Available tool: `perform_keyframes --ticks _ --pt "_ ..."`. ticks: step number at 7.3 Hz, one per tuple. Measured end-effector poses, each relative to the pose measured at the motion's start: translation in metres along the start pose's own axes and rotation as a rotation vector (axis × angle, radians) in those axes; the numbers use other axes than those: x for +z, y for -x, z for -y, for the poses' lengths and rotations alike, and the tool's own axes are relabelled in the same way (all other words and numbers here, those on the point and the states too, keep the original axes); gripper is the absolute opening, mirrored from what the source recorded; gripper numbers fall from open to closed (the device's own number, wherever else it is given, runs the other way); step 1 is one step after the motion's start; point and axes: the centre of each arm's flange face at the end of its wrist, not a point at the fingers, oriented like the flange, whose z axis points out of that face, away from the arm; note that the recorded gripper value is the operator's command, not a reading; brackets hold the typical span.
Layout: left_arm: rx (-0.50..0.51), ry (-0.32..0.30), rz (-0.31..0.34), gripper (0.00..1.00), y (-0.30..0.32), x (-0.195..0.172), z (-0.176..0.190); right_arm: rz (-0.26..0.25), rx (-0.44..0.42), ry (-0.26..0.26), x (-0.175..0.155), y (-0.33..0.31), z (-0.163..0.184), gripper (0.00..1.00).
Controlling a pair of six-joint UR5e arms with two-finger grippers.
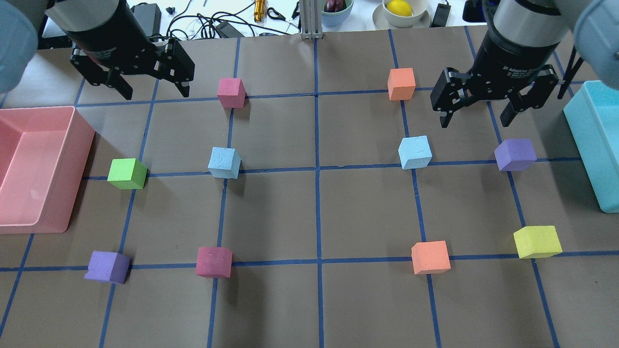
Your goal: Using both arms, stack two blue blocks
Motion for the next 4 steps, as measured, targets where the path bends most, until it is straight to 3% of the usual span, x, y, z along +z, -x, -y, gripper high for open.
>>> perform_keyframes --ticks 4 --pt "0.0 0.0 0.001 1.0 0.0 -0.0001 -0.0006 -0.003 0.001 0.001 0.0014 -0.0007 0.001 1.0"
